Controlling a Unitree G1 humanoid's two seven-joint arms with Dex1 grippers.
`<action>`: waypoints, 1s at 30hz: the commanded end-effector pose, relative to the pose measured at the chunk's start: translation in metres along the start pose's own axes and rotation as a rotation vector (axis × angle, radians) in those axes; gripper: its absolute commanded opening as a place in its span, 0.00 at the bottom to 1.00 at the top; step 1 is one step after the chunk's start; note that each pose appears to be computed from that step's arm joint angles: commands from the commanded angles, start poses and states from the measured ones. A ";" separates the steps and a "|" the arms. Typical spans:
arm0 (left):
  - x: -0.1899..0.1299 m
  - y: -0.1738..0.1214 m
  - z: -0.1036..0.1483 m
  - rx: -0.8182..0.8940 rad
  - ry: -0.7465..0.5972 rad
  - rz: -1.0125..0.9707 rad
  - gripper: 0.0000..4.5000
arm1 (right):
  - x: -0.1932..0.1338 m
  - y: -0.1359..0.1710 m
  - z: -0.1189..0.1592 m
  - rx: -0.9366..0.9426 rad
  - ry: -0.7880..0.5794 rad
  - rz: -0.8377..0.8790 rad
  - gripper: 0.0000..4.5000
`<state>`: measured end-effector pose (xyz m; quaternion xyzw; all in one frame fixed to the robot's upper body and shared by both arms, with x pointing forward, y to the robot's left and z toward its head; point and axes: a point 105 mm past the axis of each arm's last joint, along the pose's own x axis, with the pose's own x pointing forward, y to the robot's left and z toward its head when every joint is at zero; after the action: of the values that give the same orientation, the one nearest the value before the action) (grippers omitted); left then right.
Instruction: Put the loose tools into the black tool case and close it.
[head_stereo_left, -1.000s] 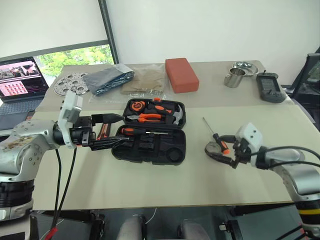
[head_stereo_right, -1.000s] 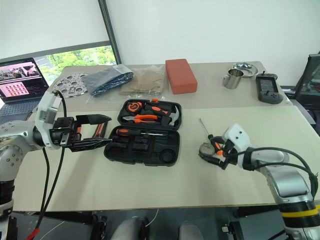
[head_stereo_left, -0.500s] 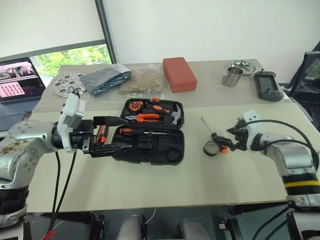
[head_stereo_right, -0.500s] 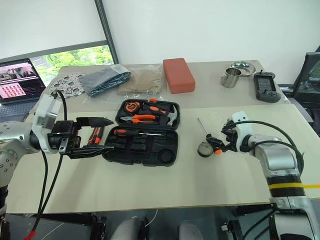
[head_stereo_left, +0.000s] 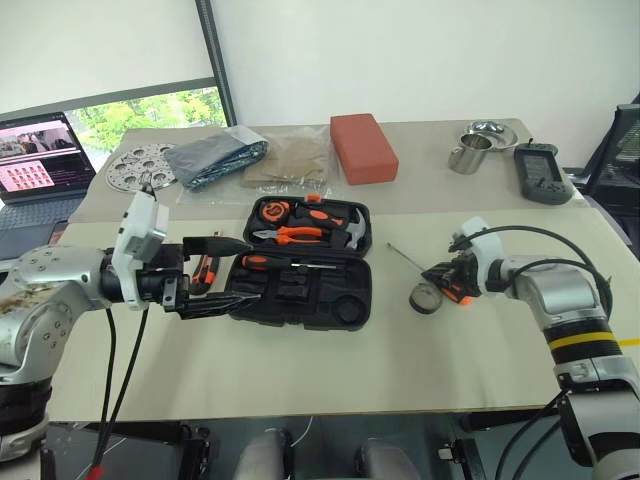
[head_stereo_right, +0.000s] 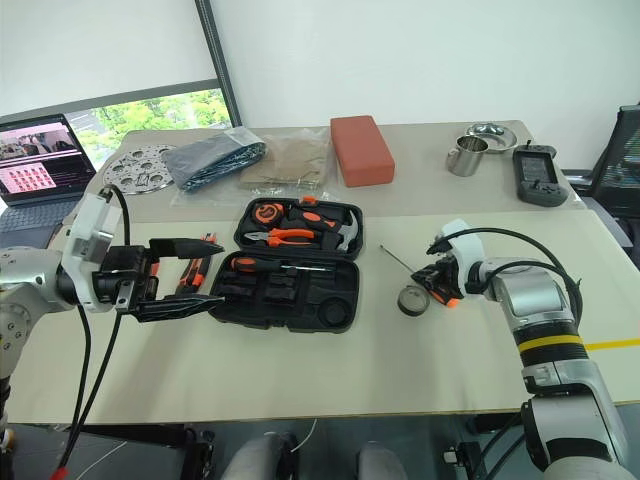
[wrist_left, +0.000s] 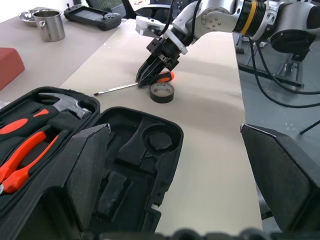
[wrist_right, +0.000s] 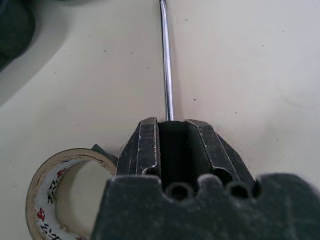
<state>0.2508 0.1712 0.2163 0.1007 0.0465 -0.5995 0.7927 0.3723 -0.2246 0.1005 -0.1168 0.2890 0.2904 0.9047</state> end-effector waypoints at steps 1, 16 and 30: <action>-0.007 0.001 0.009 0.065 0.002 0.032 1.00 | -0.011 -0.014 0.011 -0.045 -0.018 -0.056 0.10; -0.063 0.011 -0.016 -0.030 0.003 0.316 1.00 | 0.010 0.101 0.130 -0.584 -0.269 0.353 0.10; -0.083 -0.019 -0.024 -0.072 0.033 0.355 1.00 | 0.066 0.165 0.121 -0.740 -0.178 0.523 0.10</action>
<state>0.2170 0.2510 0.1965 0.0741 0.0768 -0.4376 0.8928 0.3750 -0.0217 0.1437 -0.3225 0.1262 0.5945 0.7257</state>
